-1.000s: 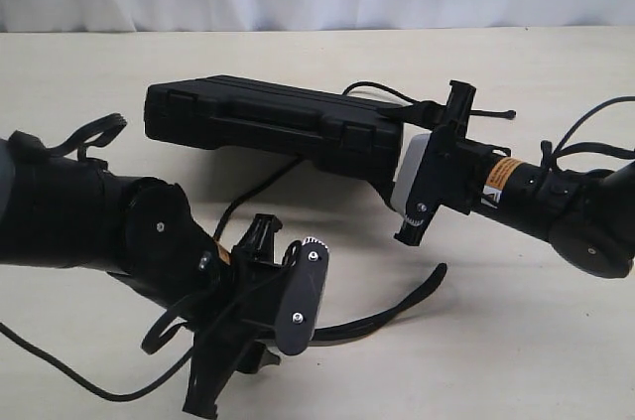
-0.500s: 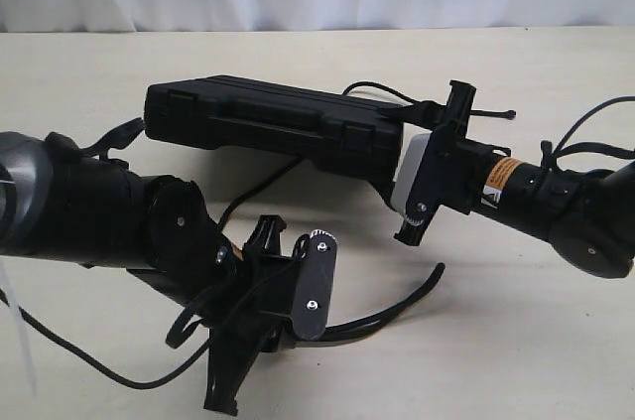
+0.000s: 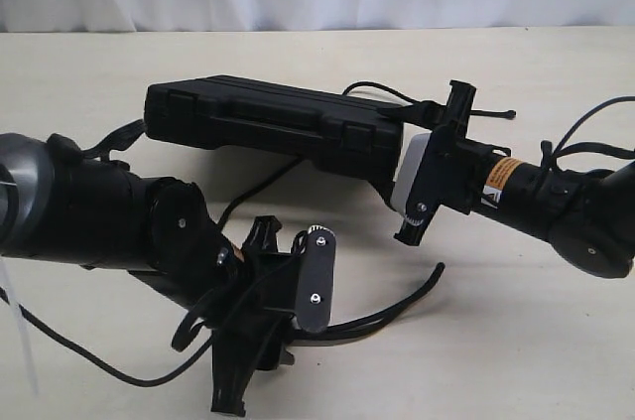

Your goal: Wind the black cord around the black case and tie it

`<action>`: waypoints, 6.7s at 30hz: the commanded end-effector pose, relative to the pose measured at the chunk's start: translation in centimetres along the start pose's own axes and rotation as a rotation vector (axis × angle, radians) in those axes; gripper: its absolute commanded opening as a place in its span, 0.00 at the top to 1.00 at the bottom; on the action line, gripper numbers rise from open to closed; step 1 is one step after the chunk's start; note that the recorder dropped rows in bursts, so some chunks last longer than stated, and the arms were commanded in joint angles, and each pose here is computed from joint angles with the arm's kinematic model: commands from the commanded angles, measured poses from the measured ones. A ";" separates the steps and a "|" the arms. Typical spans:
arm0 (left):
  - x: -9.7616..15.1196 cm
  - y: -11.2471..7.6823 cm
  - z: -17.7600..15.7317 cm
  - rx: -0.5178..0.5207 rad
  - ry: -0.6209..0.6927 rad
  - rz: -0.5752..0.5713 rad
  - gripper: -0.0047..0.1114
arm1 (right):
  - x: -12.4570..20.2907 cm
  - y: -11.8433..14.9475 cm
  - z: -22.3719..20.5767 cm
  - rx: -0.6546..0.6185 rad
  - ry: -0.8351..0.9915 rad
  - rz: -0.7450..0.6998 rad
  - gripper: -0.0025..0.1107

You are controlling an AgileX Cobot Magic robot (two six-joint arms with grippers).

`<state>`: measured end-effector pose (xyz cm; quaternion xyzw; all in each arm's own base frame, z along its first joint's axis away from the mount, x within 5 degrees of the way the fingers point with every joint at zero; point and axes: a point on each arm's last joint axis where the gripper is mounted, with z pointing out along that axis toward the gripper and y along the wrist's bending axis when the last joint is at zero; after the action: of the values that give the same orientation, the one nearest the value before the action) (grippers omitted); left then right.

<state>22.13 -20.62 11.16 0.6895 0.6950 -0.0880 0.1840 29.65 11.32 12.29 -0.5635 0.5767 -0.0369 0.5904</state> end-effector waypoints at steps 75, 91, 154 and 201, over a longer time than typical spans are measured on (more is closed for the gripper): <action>11.1 5.7 -6.8 0.150 -0.912 -0.823 0.96 | 1.5 -1.5 -0.2 0.194 0.106 0.501 0.94; 9.3 5.5 -6.2 0.158 -0.913 -0.776 0.96 | 1.4 -1.5 -0.2 0.191 0.105 0.499 0.94; 8.0 9.0 -8.9 0.090 -0.979 -0.672 0.96 | 1.8 -2.1 0.2 0.213 0.149 0.531 0.94; 11.4 13.5 -3.0 0.101 -0.692 -1.076 0.96 | 1.9 -2.1 0.1 0.221 0.155 0.549 0.94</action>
<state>35.04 -8.71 11.49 0.1993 0.8272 -0.4304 0.3012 31.65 10.07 13.55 -0.3462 0.7028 0.0191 0.6212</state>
